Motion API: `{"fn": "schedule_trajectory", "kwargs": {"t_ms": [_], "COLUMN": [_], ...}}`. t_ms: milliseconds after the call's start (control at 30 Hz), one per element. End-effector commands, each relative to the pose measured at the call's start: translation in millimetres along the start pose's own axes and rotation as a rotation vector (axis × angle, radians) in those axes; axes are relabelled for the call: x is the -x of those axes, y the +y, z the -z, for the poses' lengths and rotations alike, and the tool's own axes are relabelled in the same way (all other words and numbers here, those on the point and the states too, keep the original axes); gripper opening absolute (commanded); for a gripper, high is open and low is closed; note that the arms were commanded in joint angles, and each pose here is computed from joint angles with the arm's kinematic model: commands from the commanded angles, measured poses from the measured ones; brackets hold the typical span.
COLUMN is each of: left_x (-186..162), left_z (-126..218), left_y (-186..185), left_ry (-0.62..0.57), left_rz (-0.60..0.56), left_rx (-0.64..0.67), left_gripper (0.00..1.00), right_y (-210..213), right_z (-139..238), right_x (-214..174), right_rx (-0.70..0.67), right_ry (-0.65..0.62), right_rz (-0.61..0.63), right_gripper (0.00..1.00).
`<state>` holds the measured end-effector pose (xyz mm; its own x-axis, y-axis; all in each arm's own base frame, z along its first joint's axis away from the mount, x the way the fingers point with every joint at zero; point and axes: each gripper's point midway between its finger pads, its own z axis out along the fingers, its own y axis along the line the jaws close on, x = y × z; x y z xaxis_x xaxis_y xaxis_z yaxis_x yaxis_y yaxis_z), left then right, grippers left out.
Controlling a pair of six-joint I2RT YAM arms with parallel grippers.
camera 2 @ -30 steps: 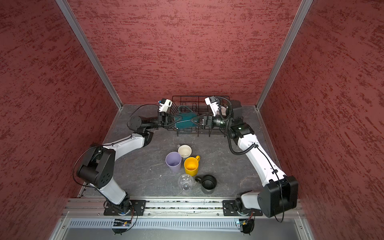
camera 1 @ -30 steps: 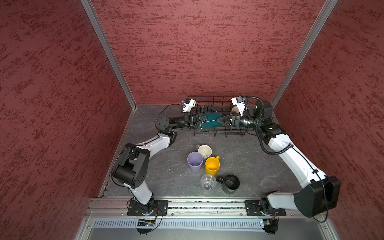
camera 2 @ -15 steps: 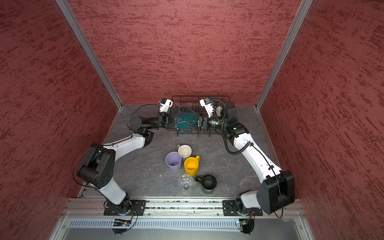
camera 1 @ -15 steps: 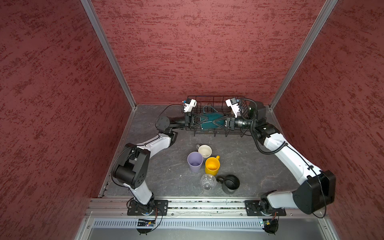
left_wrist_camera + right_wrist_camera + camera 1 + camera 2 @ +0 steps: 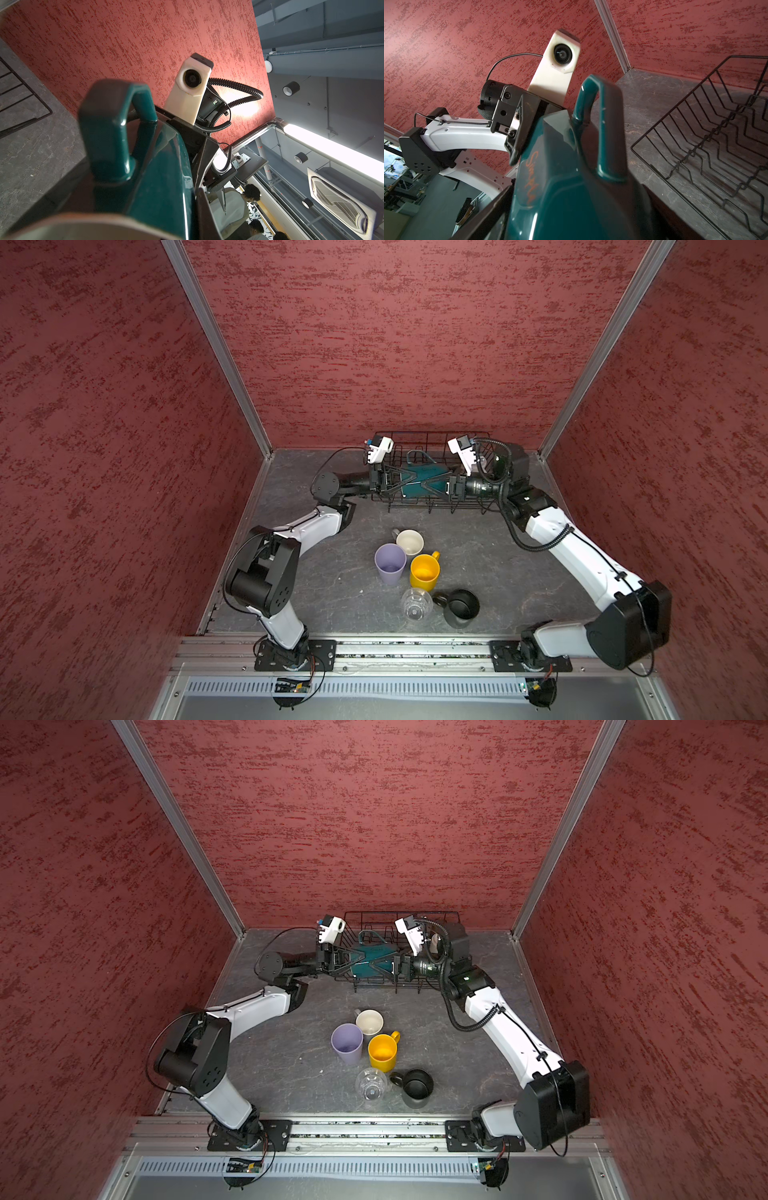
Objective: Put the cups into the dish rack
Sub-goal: 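Hold the green mug on its side in the rack with both grippers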
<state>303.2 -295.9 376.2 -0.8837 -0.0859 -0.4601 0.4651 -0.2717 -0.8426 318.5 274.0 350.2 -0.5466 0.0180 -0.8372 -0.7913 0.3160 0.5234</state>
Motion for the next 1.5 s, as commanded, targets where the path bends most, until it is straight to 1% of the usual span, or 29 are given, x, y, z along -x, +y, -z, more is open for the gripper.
{"fn": "schedule_trajectory", "kwargs": {"t_ms": [0,100,300,367,433,567,667,733,900,933,1033,1233,1333,1367,1433,1467], "left_x": [2,0,-4,-5,-6,-7,-9,-9,-11,-11,-11,-7,-6,-5,-5,-5], "left_z": [-13,-15,-19,-19,-20,-22,-23,-24,-24,-25,-25,-24,-23,-22,-21,-21], "left_y": [-30,-31,-29,-27,-27,-26,-27,-28,-26,-25,-25,-23,-22,-22,-22,-23], "left_ry": [0.014,0.028,0.043,0.050,0.054,0.066,0.076,0.078,0.082,0.083,0.085,0.074,0.067,0.066,0.064,0.062], "left_rz": [-0.090,-0.082,-0.068,-0.060,-0.057,-0.050,-0.044,-0.044,-0.038,-0.034,-0.034,-0.030,-0.031,-0.031,-0.034,-0.037], "left_rx": [-0.070,-0.073,-0.076,-0.074,-0.075,-0.074,-0.076,-0.077,-0.076,-0.076,-0.077,-0.074,-0.072,-0.071,-0.070,-0.070], "left_gripper": [0.00,0.00,0.00,0.00,0.00,0.00,0.00,0.00,0.00,0.00,0.00,0.00,0.09,0.15,0.21,0.28], "right_y": [14,11,13,15,17,18,17,17,22,23,27,29,30,31,35,37], "right_z": [-4,-3,-1,0,1,5,7,8,6,6,7,10,12,14,17,18], "right_x": [1,0,1,2,3,9,13,15,13,12,10,14,17,19,22,24], "right_rx": [0.022,0.001,0.001,0.005,0.004,-0.014,-0.035,-0.035,0.004,0.011,0.030,0.021,0.007,-0.001,-0.004,-0.005], "right_ry": [-0.007,-0.012,-0.028,-0.036,-0.046,-0.081,-0.105,-0.115,-0.118,-0.116,-0.116,-0.125,-0.135,-0.143,-0.155,-0.160], "right_rz": [0.092,0.113,0.140,0.150,0.156,0.182,0.201,0.211,0.213,0.215,0.226,0.228,0.229,0.233,0.240,0.242], "right_gripper": [0.92,0.93,0.82,0.81,0.85,0.99,0.98,0.95,0.69,0.66,0.60,0.43,0.32,0.28,0.23,0.21]}}
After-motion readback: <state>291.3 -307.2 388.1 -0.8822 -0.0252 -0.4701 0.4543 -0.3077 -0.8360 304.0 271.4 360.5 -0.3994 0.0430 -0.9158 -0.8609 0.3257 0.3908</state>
